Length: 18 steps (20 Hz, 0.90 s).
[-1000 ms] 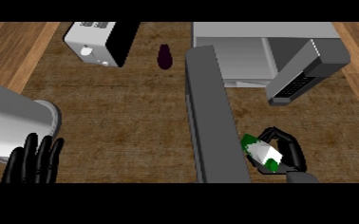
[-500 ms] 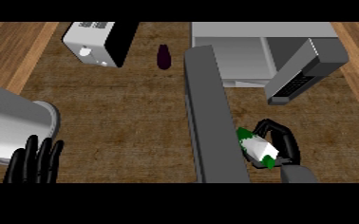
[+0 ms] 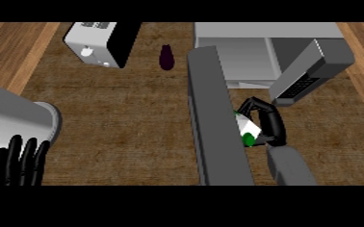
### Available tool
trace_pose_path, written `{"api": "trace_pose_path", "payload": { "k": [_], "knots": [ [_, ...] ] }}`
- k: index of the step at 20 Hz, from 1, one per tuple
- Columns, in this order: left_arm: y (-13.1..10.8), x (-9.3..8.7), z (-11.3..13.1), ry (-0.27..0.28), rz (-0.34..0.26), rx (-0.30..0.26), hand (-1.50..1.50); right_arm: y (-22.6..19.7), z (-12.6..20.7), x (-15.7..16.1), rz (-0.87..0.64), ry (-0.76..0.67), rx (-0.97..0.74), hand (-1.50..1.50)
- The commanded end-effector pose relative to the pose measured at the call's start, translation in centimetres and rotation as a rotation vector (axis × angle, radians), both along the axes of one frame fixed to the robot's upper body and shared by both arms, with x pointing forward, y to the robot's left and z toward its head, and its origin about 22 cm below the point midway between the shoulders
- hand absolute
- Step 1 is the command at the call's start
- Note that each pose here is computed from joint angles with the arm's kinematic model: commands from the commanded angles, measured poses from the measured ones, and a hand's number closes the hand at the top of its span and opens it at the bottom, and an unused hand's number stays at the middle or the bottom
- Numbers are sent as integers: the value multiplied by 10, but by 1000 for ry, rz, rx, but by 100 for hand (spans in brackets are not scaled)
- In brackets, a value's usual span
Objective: Pick up the milk, place it into the microwave and close the microwave
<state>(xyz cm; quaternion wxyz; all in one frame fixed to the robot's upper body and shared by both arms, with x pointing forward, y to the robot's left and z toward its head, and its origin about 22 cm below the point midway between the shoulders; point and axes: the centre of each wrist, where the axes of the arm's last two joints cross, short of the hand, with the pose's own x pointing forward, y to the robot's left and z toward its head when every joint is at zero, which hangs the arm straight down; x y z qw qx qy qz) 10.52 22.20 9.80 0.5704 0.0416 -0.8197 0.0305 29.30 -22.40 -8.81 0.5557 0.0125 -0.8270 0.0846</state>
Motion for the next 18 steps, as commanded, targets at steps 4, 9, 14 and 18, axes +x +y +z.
{"api": "trace_pose_path", "payload": {
  "k": [4, 9, 14, 18],
  "knots": [
    [5, -2, -1, 13, -29, 11, -150, 43, 26, 50, -112, 40, -136, 150],
    [3, -5, -15, 12, -49, -7, -150, 26, 56, 92, -197, 58, -197, 150],
    [2, 11, -13, 16, -48, 0, -150, 10, 66, 110, -235, 65, -284, 150],
    [8, 5, -10, -5, -75, 1, -150, -24, 90, 124, -349, 63, -330, 150]
  ]
}}
